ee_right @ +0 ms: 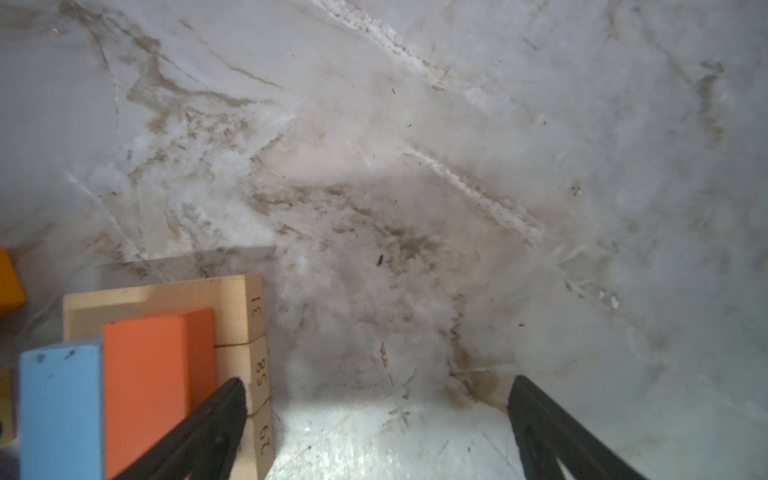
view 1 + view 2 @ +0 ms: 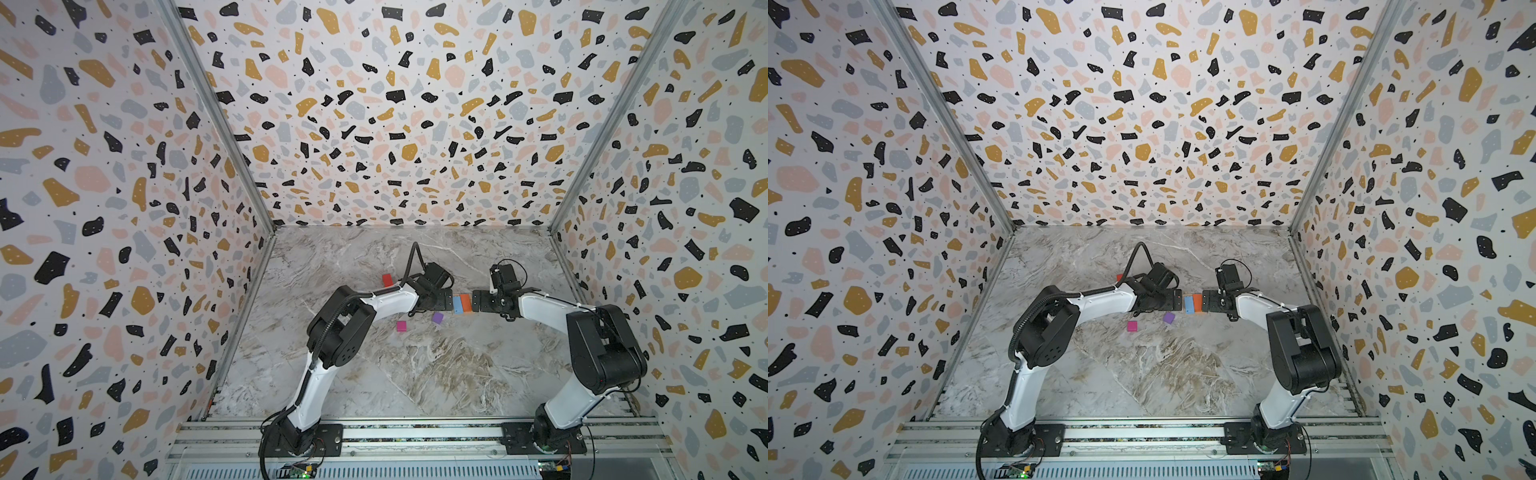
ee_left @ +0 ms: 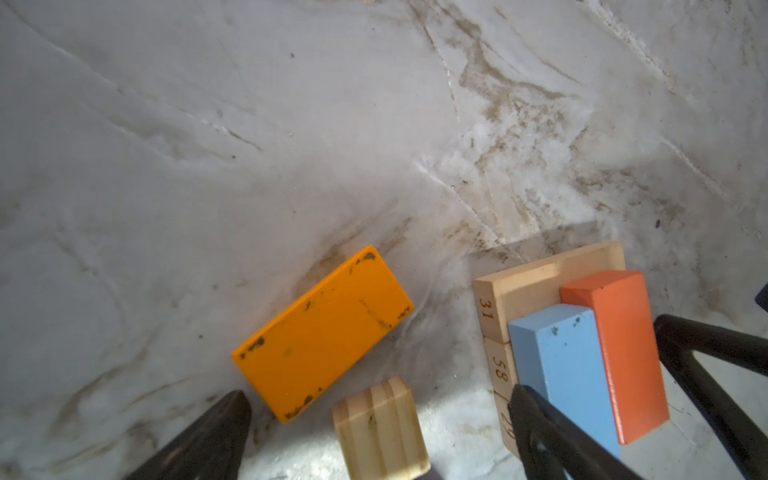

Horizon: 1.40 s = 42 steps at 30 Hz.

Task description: Build the wood block tower

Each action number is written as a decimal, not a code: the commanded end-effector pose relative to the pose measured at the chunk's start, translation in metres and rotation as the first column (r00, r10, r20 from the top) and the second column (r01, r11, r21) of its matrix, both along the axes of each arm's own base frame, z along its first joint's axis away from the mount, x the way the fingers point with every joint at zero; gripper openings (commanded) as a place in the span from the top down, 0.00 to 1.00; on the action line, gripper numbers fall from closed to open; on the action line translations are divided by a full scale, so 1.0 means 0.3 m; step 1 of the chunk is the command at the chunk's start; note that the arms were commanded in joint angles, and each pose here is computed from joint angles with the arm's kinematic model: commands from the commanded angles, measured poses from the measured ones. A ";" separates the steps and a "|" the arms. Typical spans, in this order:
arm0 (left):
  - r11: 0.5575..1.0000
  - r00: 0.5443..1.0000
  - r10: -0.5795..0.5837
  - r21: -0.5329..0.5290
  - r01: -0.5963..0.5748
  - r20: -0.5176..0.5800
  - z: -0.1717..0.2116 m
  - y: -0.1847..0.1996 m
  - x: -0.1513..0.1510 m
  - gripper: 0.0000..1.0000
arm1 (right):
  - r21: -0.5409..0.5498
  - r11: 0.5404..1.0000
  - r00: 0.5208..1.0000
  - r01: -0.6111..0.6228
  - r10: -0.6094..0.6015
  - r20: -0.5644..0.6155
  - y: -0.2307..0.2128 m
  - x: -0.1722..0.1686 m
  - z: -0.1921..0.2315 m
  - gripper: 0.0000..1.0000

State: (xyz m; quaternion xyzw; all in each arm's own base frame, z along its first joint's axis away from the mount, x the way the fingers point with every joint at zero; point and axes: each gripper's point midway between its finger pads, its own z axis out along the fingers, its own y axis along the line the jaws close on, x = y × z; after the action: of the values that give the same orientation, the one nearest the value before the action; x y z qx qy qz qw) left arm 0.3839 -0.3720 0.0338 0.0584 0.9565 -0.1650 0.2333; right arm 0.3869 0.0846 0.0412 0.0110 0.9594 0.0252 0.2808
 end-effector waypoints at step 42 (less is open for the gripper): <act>1.000 0.999 -0.023 0.008 0.023 -0.045 -0.071 -0.044 -0.024 0.00 | 0.016 1.000 1.000 -0.008 0.008 0.005 0.010 0.015 0.010 0.01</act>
State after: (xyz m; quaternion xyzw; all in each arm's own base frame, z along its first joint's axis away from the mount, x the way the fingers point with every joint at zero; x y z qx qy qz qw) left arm 0.3875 -0.3835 0.0339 0.0622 0.9533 -0.1728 0.2397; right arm 0.3875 0.0876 0.0409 0.0086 0.9591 0.0334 0.2809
